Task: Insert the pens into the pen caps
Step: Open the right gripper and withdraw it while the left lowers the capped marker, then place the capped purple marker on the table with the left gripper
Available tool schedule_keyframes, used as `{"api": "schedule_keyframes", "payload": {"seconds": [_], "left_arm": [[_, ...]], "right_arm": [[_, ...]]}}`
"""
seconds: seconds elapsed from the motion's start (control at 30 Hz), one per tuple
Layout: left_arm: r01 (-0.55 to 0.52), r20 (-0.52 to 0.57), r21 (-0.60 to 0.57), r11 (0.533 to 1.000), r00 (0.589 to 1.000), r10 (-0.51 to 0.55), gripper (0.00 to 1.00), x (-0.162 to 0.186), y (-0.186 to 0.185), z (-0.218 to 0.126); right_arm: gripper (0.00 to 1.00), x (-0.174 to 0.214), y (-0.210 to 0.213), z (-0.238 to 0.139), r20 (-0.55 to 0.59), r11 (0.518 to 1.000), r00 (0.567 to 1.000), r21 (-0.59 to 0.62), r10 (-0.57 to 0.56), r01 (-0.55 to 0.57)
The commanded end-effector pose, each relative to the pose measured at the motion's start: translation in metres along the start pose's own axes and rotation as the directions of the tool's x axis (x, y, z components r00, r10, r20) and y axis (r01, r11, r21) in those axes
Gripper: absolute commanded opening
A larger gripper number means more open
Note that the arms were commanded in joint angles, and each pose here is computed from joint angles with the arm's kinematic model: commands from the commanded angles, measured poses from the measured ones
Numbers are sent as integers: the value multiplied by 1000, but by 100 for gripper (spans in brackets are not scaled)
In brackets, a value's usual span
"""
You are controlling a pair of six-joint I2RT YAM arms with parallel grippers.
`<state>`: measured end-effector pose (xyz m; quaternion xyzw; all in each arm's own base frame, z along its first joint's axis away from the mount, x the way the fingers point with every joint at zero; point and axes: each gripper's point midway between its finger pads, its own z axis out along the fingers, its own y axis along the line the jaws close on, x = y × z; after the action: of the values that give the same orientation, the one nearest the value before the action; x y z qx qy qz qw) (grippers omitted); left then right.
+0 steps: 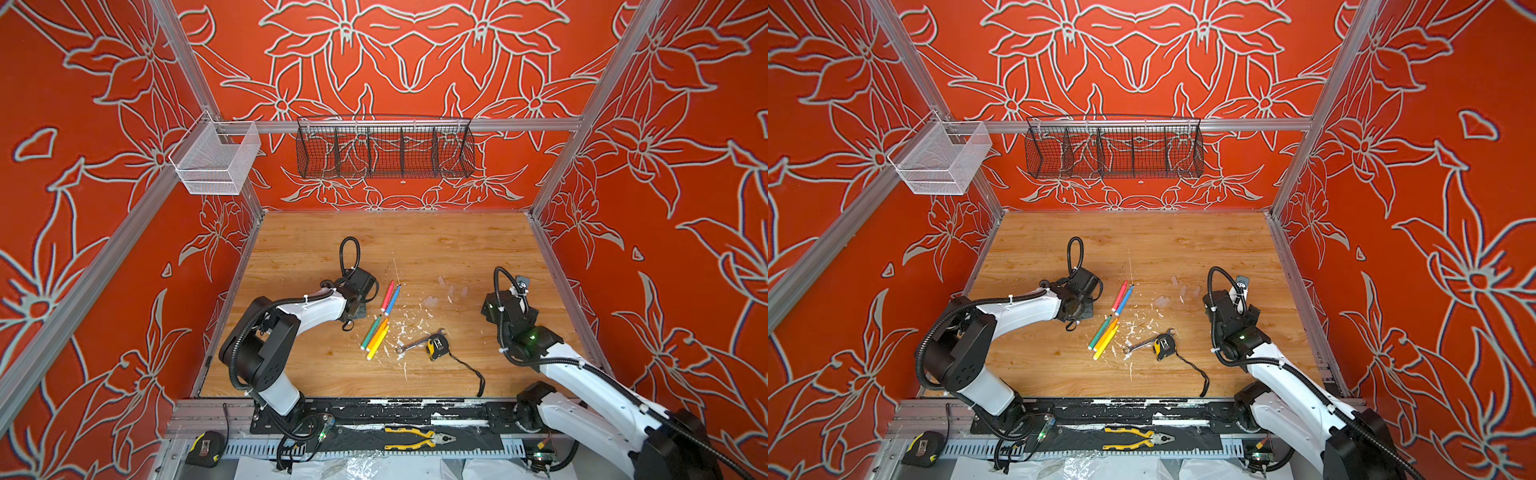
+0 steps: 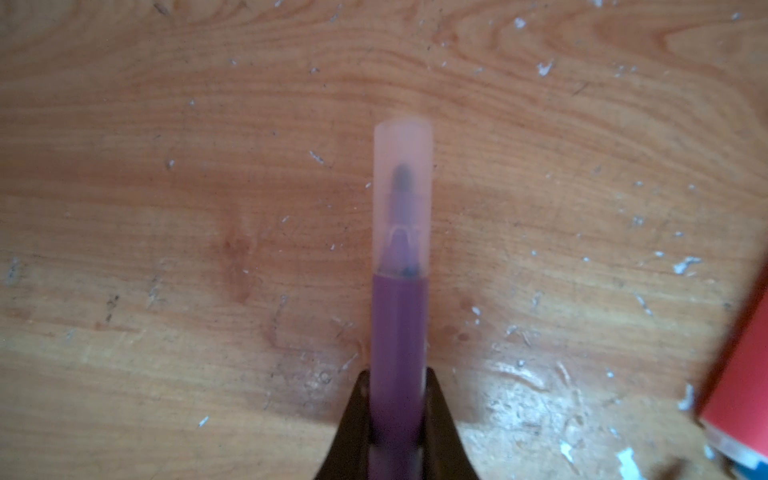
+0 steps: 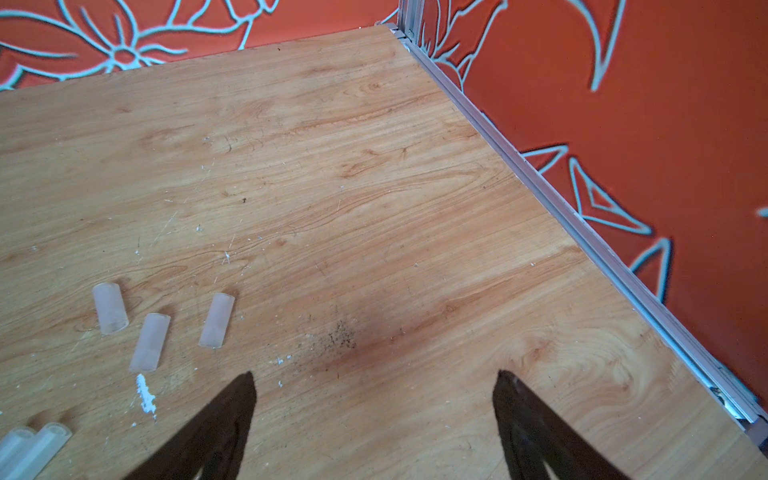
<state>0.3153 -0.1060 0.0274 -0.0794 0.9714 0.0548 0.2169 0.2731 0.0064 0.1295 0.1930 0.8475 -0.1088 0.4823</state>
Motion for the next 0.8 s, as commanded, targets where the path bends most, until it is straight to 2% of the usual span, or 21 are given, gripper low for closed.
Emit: {"api": "schedule_keyframes", "payload": {"seconds": [0.0,0.1,0.3,0.43,0.5,0.57,0.67,0.77], "left_arm": [[17,4,-46,999,1000,-16,13,-3,10,-3],[22,13,-34,999,1000,-22,21,-6,10,-8],[-2,43,84,996,999,-2,32,-17,-8,-26],[-7,85,110,994,996,-2,34,-28,-7,-46],[-23,110,160,987,994,5,34,-32,-10,-60],[-64,141,262,963,990,28,34,-34,-24,-76],[-127,189,433,892,981,48,36,-30,-47,-100],[-176,227,525,833,972,63,39,-25,-62,-115]], "right_arm": [[90,-10,3,-2,15,999,999,-10,44,-44],[90,-10,4,-1,12,999,999,-6,43,-43],[87,-8,8,2,-11,1000,1000,-4,22,-22],[85,-9,9,3,-13,1000,1000,7,20,-20],[84,-9,10,5,-16,1000,1000,11,16,-16],[83,-9,11,6,-22,1000,1000,16,9,-9],[82,-9,12,8,-32,1000,999,26,2,-1],[81,-9,13,9,-38,999,999,37,-3,5]]}}
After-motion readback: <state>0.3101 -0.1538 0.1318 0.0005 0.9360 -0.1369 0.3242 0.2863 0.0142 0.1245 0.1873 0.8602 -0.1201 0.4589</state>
